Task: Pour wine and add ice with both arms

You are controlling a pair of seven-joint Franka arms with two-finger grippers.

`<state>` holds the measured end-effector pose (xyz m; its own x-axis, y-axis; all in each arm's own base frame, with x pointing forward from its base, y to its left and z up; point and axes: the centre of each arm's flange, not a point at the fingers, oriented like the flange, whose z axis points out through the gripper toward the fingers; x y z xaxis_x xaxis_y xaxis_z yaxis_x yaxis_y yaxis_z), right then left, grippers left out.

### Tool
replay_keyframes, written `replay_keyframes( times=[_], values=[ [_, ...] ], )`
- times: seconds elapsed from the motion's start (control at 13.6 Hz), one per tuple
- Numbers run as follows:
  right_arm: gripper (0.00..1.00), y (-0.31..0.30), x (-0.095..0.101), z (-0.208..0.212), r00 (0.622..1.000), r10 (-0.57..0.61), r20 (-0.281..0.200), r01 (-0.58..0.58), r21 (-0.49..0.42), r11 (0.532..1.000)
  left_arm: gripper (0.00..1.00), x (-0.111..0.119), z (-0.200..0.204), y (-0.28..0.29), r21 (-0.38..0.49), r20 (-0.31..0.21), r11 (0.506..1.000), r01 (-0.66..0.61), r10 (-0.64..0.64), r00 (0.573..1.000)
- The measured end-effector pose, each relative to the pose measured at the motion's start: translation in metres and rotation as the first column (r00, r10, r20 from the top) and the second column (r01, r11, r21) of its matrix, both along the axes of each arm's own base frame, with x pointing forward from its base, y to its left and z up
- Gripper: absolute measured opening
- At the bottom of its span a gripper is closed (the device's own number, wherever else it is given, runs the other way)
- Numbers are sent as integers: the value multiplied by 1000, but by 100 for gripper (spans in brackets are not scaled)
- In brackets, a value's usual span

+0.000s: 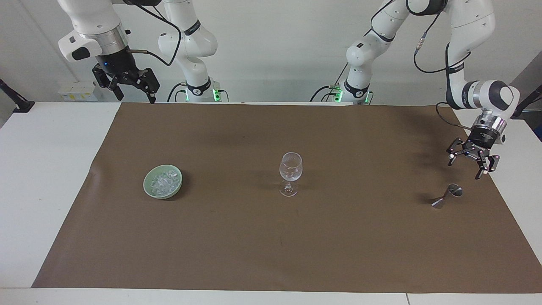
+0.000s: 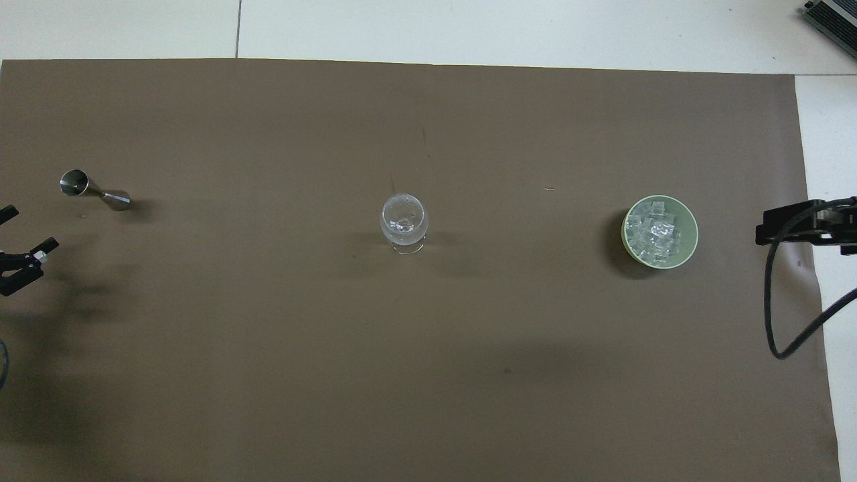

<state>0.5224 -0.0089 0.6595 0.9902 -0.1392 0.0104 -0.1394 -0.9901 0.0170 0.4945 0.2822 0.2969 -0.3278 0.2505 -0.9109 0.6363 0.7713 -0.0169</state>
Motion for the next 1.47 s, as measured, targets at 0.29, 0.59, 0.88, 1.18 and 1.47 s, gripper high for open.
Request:
replay_keyframes(
  times=[0.29, 0.59, 0.88, 1.18, 1.47],
  values=[
    [100, 0, 0, 0, 1000, 0, 0, 0, 0, 1000, 100, 9, -8, -8, -17, 18, 1000, -16, 16, 1000],
    [100, 0, 0, 0, 1000, 0, 0, 0, 0, 1000, 100, 14, -16, -13, -32, 51, 999, -32, 34, 998],
    [100, 0, 0, 0, 1000, 0, 0, 0, 0, 1000, 100, 15, -51, -19, -35, 83, 999, -42, 45, 996],
    [100, 0, 0, 0, 1000, 0, 0, 0, 0, 1000, 100, 18, -63, -24, -76, 112, 995, -67, 75, 991],
    [100, 0, 0, 0, 1000, 0, 0, 0, 0, 1000, 100, 19, -72, -27, -93, 122, 993, -73, 84, 989]
  ],
)
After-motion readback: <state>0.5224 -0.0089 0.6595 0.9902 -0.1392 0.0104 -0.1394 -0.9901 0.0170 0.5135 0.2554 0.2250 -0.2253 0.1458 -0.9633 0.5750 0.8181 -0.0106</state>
